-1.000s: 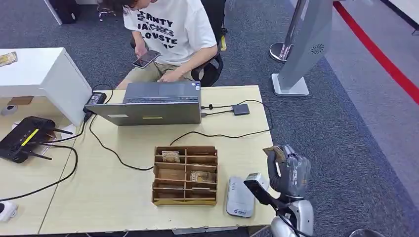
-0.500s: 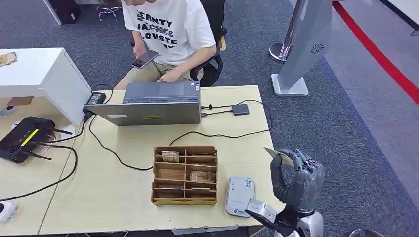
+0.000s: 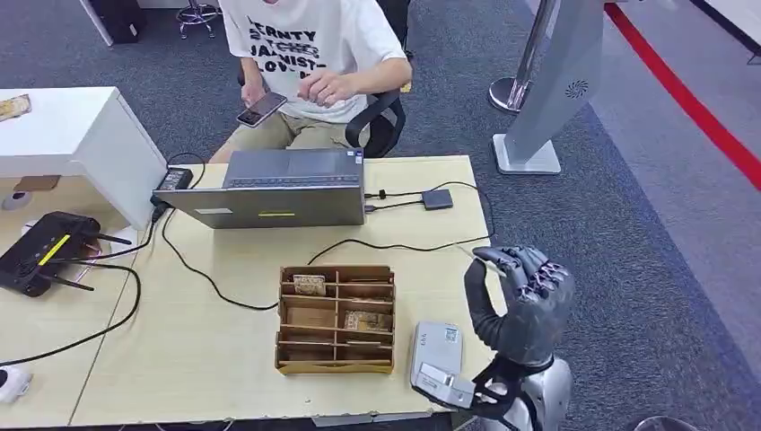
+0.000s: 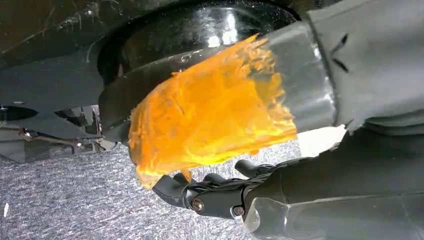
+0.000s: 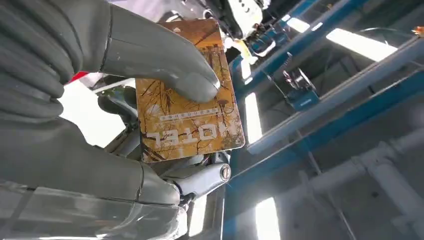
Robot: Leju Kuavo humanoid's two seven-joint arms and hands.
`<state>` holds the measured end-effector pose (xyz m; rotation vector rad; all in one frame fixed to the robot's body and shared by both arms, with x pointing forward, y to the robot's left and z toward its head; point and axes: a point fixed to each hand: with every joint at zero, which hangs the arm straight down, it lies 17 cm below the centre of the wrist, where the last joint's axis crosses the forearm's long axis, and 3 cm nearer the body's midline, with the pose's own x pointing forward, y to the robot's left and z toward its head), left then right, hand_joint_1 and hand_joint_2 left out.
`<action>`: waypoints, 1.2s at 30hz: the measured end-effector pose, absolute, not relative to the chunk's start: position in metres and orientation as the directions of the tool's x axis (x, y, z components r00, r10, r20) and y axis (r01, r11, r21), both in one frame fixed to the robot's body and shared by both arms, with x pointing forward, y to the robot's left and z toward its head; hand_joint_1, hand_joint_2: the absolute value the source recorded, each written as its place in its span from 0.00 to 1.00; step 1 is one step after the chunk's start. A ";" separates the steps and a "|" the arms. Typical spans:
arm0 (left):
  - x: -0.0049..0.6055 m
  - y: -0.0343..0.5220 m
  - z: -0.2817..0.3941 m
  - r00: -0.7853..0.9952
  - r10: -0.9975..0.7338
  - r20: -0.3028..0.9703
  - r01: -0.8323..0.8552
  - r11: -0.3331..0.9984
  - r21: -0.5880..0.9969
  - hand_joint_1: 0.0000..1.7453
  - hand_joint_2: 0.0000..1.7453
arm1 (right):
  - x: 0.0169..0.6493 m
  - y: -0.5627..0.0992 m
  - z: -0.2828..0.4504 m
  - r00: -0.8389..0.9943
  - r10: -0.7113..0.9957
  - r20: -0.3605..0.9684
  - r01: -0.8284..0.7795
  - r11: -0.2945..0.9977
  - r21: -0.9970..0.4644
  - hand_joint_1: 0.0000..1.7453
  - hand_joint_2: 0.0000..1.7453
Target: Pass the card to the sensor for recognition and then transmit it.
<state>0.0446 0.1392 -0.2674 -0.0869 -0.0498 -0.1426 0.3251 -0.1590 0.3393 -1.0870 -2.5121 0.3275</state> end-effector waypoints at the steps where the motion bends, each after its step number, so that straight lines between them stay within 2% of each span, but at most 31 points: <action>1: 0.045 0.139 -0.267 0.988 -0.144 0.056 0.148 0.986 -0.082 0.00 0.00 | 0.326 -0.158 0.341 -0.630 0.735 0.250 0.647 0.675 -0.354 1.00 1.00; 5: 0.045 0.141 -0.268 0.979 -0.194 0.065 0.199 0.977 -0.078 0.00 0.00 | 0.338 -0.146 0.349 -0.634 0.746 0.203 0.655 0.657 -0.373 1.00 1.00; 10: 0.046 0.142 -0.268 0.959 -0.272 0.077 0.278 0.957 -0.079 0.00 0.00 | 0.374 -0.121 0.361 -0.581 0.810 0.084 0.699 0.549 -0.458 1.00 1.00; 18: 0.047 0.141 -0.267 0.932 -0.350 0.091 0.358 0.930 -0.087 0.00 0.00 | 0.425 -0.106 0.369 -0.479 0.878 0.016 0.734 0.410 -0.541 1.00 1.00; 33: 0.047 0.142 -0.267 0.918 -0.387 0.092 0.394 0.915 -0.089 0.00 0.00 | 0.448 -0.086 0.346 -0.456 0.885 -0.096 0.724 0.305 -0.619 1.00 1.00; 34: 0.047 0.142 -0.267 0.918 -0.387 0.092 0.394 0.915 -0.089 0.00 0.00 | 0.448 -0.085 0.344 -0.456 0.885 -0.097 0.722 0.303 -0.622 0.66 1.00; 35: 0.047 0.142 -0.267 0.918 -0.387 0.092 0.394 0.915 -0.089 0.00 0.00 | 0.448 -0.084 0.343 -0.456 0.885 -0.098 0.720 0.302 -0.625 0.20 1.00; 36: 0.047 0.142 -0.267 0.918 -0.386 0.092 0.394 0.915 -0.089 0.00 0.00 | 0.449 -0.083 0.341 -0.456 0.884 -0.100 0.718 0.299 -0.629 0.00 1.00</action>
